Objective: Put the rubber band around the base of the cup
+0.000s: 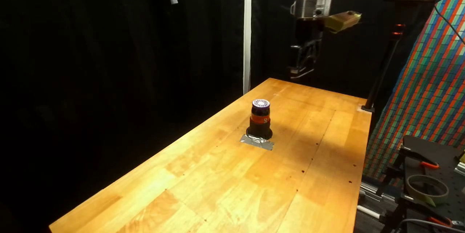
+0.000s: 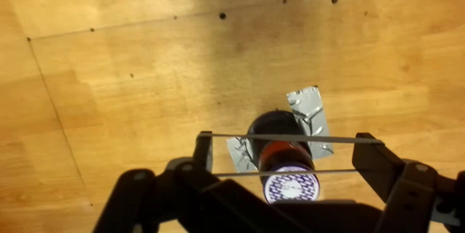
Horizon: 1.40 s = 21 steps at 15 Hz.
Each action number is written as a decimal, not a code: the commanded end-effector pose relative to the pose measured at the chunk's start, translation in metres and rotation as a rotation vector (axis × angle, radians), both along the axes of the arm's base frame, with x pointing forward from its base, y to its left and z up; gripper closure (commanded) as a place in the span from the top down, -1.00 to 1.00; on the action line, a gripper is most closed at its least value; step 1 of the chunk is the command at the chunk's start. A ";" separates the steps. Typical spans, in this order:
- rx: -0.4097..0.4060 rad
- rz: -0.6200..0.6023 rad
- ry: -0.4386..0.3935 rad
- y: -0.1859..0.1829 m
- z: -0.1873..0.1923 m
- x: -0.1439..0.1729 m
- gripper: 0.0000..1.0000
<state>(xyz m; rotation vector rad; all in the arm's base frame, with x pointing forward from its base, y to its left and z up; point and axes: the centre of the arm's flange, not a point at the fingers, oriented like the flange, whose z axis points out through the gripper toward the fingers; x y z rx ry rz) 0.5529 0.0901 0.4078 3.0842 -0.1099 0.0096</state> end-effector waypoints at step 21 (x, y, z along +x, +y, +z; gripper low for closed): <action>0.058 -0.050 -0.071 0.006 -0.133 0.155 1.00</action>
